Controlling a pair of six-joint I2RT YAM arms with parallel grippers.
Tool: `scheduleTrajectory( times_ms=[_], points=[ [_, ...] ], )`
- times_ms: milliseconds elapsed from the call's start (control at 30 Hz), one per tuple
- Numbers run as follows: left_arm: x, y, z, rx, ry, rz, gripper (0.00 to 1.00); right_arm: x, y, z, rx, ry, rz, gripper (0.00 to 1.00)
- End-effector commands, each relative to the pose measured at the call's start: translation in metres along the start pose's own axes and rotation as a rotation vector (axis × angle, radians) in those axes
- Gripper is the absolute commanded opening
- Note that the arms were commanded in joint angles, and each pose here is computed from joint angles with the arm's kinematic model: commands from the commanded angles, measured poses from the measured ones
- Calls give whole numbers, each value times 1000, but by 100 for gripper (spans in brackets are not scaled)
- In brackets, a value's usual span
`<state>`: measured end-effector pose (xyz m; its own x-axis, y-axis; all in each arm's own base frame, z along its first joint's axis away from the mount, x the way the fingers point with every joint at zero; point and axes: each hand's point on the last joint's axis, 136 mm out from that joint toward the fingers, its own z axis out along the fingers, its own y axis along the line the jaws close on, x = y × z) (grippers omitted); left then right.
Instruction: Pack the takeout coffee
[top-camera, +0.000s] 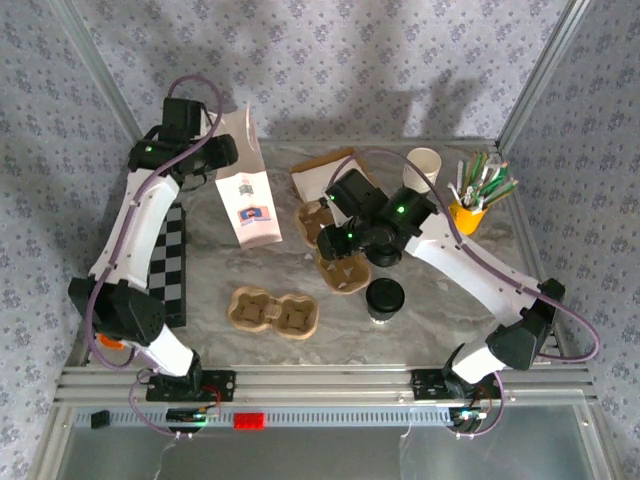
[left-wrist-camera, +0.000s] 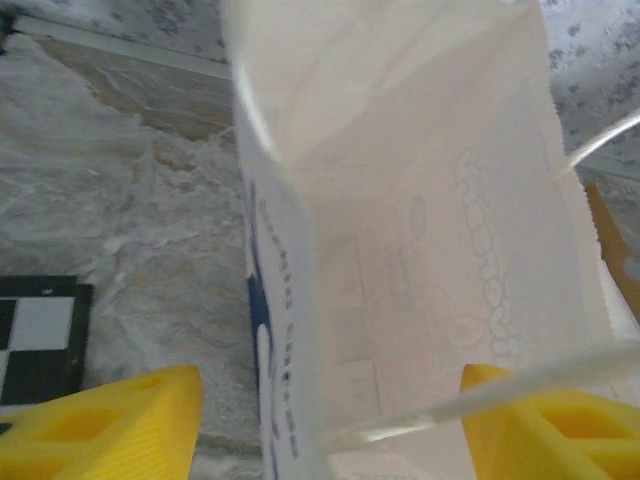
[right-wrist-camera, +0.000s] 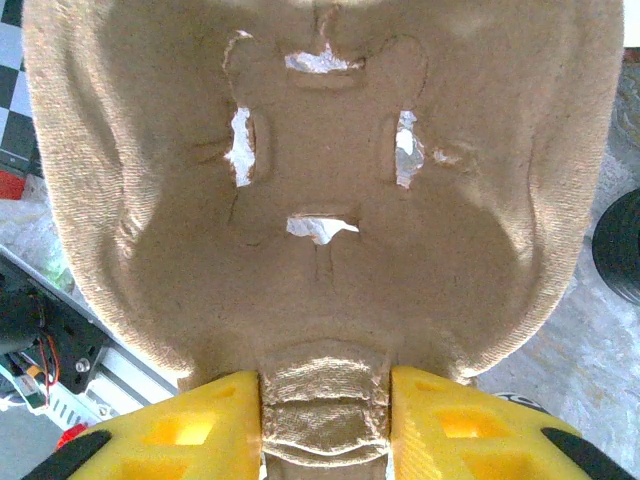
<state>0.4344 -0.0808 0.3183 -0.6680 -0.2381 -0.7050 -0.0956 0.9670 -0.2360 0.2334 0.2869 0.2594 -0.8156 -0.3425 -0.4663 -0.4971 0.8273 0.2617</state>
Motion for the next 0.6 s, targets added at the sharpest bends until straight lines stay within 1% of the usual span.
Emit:
scheduleTrajectory(
  times_ms=[0, 67, 133, 233, 333, 567],
  points=[
    [-18, -14, -6, 66, -44, 15, 63, -7, 3, -21, -30, -42, 13, 36],
    [-16, -13, -4, 62, -34, 11, 53, -7, 2, -21, -30, -37, 18, 36],
    [-14, -12, -4, 59, -29, 3, 46, -7, 0, -21, -28, -36, 22, 36],
    [-12, -9, -7, 52, -28, -13, 30, -7, -1, -22, -26, -35, 22, 36],
    [-10, -13, -11, 77, -21, -40, 16, -7, -3, -26, -24, -39, 25, 36],
    [-4, -37, -32, 212, -11, -145, 1, -1, -19, -39, 16, -48, 67, 36]
  ],
)
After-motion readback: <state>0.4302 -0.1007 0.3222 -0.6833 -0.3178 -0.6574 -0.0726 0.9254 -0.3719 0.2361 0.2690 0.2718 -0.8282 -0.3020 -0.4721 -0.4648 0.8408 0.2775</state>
